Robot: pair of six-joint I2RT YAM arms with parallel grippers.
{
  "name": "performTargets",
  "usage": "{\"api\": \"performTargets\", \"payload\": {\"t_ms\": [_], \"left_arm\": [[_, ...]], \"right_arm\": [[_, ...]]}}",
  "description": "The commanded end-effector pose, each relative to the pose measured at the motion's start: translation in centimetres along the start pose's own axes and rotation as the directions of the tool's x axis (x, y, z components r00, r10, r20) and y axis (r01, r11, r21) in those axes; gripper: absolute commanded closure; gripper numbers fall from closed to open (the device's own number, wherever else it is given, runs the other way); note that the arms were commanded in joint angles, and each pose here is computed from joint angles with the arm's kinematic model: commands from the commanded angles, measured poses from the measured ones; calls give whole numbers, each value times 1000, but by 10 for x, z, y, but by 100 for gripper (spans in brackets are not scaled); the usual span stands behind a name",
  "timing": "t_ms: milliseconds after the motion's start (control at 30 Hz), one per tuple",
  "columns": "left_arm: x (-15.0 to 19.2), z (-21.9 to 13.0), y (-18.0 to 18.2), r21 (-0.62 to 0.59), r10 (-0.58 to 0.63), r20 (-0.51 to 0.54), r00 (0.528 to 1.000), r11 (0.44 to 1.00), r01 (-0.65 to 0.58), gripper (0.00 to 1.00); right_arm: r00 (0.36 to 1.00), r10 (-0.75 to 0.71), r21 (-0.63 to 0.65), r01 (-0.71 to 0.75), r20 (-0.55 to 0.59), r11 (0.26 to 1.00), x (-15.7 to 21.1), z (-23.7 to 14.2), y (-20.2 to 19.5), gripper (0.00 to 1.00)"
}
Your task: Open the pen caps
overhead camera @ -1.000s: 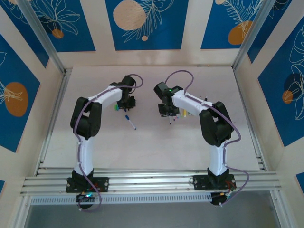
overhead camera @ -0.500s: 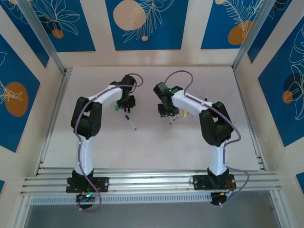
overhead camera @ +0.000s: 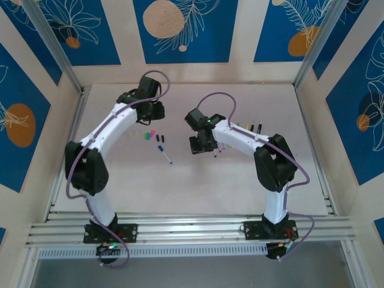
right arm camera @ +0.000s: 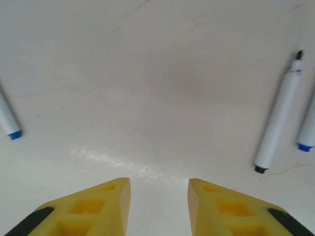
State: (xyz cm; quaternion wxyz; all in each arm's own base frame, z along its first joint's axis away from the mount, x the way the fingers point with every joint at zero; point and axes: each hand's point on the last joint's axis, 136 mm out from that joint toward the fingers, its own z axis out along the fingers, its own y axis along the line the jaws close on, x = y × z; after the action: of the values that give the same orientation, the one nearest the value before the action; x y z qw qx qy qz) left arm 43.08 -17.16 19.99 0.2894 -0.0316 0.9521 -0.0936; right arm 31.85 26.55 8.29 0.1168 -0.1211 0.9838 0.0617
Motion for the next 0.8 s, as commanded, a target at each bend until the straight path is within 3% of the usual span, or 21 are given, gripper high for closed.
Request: {"api": "performTargets", "payload": {"t_ms": [0,233,433,633,767], "left_arm": [[23,-9,19,-8,-49,-49,998,999,48,71],[44,-41,39,83,-158,-23,987,984,160,69],[61,-71,58,56,-170,8,985,984,170,66],[90,-66,72,77,-219,-12,976,973,219,65],[105,-54,69,162,-282,-30,959,945,283,62]], "right_arm": [[999,-29,-56,28,-20,998,1,-4,16,63],[997,-57,-138,49,-49,989,0,10,53,61],[992,-93,-196,76,-81,978,-2,17,81,61],[992,-113,-193,98,-64,976,-10,25,89,61],[991,-128,-167,122,-26,978,-20,24,91,59]]}}
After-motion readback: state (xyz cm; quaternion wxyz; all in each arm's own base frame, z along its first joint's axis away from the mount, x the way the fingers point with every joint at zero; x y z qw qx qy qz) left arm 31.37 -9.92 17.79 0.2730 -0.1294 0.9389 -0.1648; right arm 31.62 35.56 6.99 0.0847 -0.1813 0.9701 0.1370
